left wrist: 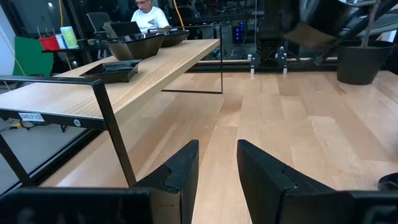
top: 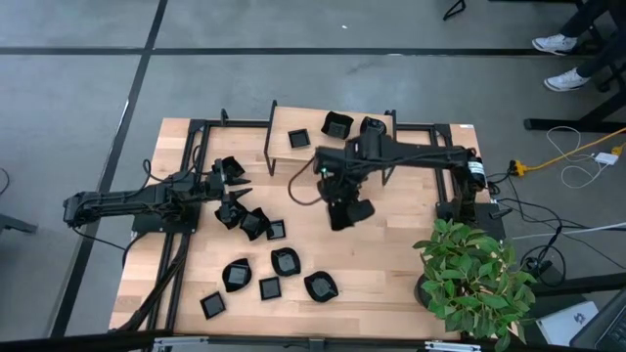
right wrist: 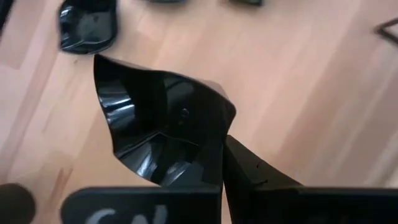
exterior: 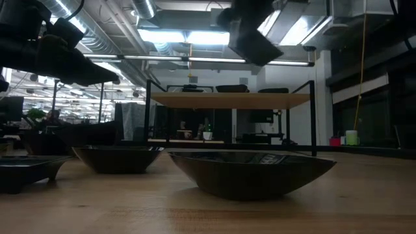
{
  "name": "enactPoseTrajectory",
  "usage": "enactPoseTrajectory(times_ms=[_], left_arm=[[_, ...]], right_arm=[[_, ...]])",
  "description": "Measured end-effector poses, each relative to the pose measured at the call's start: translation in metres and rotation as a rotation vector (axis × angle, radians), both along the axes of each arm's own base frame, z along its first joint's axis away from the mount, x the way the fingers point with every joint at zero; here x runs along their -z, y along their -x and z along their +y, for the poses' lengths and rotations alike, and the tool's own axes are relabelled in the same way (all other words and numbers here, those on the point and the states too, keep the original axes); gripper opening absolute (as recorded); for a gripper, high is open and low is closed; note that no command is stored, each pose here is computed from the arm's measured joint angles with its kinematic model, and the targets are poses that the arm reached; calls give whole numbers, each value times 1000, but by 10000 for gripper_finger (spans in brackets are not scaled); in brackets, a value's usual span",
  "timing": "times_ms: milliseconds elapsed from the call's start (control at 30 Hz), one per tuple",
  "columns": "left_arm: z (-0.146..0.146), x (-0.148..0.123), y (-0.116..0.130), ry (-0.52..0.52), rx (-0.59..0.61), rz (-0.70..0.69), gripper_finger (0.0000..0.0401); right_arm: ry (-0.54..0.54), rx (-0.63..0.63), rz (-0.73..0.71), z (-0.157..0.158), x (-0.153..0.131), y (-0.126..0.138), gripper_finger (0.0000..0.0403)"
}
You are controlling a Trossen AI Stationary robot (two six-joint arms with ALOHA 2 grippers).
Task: Pick & Place Mini shaped plates
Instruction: Stack the distorted square plate on top of the distorted square plate on the shelf
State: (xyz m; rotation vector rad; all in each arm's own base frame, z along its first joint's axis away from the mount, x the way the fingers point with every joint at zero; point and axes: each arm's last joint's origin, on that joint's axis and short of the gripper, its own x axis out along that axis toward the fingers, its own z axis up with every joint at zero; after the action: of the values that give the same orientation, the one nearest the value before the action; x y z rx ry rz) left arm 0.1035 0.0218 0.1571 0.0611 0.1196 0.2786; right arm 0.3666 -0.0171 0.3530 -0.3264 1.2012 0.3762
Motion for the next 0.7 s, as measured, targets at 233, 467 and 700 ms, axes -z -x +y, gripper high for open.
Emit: enactPoseTrajectory(times_ms=[233, 467, 700], left_arm=[[0, 0, 0, 0, 0, -1, 104], [0, 0, 0, 0, 0, 0, 104], [0, 0, 0, 0, 0, -1, 104]], right_arm=[[79, 32, -93, -24, -19, 0, 3], [162, 41, -210, -45, -40, 0, 4], [408, 198, -249, -69, -56, 4, 4]])
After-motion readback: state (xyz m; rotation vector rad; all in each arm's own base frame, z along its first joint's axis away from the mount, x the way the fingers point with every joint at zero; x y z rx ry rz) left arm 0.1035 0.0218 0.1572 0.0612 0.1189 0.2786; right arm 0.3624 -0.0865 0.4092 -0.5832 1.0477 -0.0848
